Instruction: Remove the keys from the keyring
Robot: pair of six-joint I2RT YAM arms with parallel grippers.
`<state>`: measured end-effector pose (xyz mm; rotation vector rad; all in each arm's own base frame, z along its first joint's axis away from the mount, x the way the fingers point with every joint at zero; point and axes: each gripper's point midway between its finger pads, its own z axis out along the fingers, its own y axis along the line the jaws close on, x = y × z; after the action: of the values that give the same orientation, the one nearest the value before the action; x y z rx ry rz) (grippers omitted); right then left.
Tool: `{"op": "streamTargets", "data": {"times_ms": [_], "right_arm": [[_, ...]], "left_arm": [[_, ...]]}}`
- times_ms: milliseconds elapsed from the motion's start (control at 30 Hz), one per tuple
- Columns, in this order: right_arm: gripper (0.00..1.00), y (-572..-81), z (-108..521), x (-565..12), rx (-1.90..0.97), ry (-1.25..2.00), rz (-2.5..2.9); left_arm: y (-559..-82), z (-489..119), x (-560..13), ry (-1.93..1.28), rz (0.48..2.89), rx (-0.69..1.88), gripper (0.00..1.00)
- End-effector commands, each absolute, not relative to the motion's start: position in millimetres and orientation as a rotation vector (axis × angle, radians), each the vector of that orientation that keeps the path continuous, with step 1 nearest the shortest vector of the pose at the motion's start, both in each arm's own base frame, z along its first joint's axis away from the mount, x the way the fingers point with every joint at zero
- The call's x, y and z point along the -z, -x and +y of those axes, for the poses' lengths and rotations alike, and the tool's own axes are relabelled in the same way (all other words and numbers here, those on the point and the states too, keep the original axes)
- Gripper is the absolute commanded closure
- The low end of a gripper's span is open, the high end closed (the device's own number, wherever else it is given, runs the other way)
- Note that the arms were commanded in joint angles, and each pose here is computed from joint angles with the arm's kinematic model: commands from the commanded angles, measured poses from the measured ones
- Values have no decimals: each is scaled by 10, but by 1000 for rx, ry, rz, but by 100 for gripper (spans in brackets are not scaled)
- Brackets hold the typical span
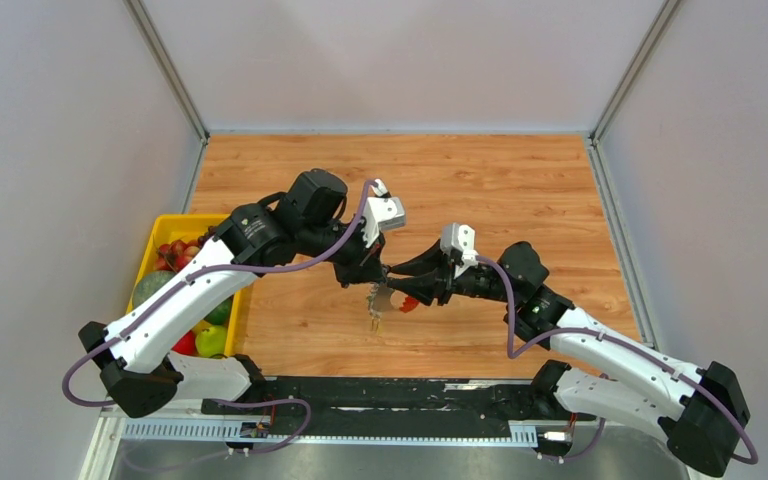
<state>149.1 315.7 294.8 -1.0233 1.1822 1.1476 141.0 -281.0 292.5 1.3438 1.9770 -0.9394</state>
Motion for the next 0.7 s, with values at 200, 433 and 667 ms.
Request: {"op": "streamTargets", "data": {"times_ms": [200, 433, 667], "right_arm": [[91, -1477, 3177, -3234, -1152, 1004, 1111], [100, -1370, 3117, -3291, -1162, 1021, 1053], [100, -1295, 3059, -3353, -1165, 1023, 1006]], "left_arm": [[-1297, -2947, -3181, -1393, 1836, 1031, 100], [-1427, -2893, -3149, -1288, 1940, 956, 100], [-1551, -2860, -3139, -1167, 2032, 991, 100]]}}
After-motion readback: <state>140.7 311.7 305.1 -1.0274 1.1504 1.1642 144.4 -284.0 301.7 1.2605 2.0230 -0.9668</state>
